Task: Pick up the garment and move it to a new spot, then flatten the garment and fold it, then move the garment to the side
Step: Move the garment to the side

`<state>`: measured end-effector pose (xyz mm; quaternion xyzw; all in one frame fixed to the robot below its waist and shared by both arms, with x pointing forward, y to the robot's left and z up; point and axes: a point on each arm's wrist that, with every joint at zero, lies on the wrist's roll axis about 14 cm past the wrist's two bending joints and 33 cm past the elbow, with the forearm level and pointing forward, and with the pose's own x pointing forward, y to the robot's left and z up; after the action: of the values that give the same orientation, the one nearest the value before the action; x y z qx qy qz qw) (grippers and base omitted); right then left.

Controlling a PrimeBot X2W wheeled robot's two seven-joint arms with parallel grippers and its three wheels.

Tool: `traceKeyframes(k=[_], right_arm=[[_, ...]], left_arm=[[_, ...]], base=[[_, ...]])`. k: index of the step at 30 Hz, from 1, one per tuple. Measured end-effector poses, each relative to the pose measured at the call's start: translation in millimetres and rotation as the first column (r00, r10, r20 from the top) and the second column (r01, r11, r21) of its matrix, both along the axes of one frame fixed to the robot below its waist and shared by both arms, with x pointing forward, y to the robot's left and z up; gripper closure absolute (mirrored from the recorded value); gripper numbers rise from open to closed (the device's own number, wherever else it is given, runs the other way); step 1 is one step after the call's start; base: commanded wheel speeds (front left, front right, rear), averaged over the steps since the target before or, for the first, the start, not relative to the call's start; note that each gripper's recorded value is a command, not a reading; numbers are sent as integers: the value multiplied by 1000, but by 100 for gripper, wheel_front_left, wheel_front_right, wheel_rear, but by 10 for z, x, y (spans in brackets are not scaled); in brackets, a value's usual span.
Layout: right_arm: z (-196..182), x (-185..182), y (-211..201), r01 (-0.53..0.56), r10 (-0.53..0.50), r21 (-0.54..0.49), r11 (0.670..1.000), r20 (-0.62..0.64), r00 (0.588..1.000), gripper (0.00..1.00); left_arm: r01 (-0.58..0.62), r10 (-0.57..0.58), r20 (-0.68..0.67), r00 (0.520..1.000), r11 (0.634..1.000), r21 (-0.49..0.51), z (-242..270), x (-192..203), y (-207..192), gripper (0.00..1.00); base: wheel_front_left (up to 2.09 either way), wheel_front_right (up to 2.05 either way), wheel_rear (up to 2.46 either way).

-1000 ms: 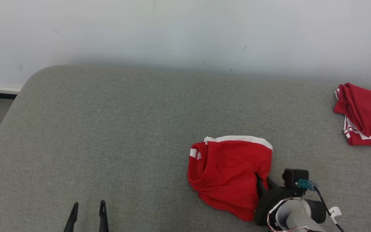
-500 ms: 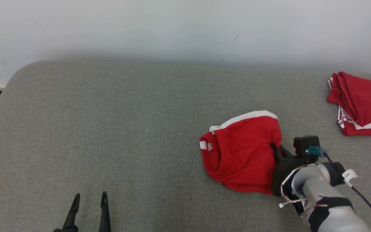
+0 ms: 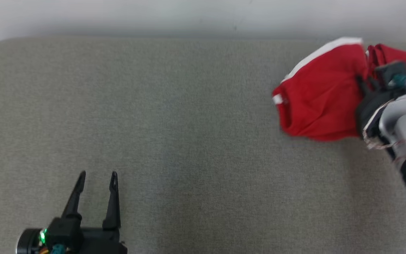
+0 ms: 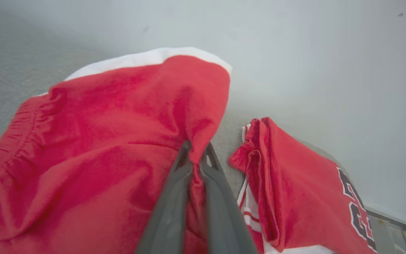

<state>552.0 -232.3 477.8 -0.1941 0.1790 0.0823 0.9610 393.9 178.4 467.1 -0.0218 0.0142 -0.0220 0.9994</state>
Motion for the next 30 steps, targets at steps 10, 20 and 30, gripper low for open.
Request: traceKeyframes(k=[10, 20, 30], right_arm=[[39, 361, -728, 79, -81, -155, 985, -12, 997, 100], [209, 443, -1349, 151, -162, -288, 946, -15, 987, 100], [354, 391, -1752, 184, -215, -392, 901, -35, 976, 100]], left_arm=[[93, -94, 21, 995, 995, 25, -73, 461, -198, 0], [205, -205, 43, 978, 979, 17, -158, 716, -518, 0], [250, -250, 77, 965, 968, 10, -147, 827, -672, 0]], base=[[0, 0, 0], [0, 0, 0], [0, 0, 0]])
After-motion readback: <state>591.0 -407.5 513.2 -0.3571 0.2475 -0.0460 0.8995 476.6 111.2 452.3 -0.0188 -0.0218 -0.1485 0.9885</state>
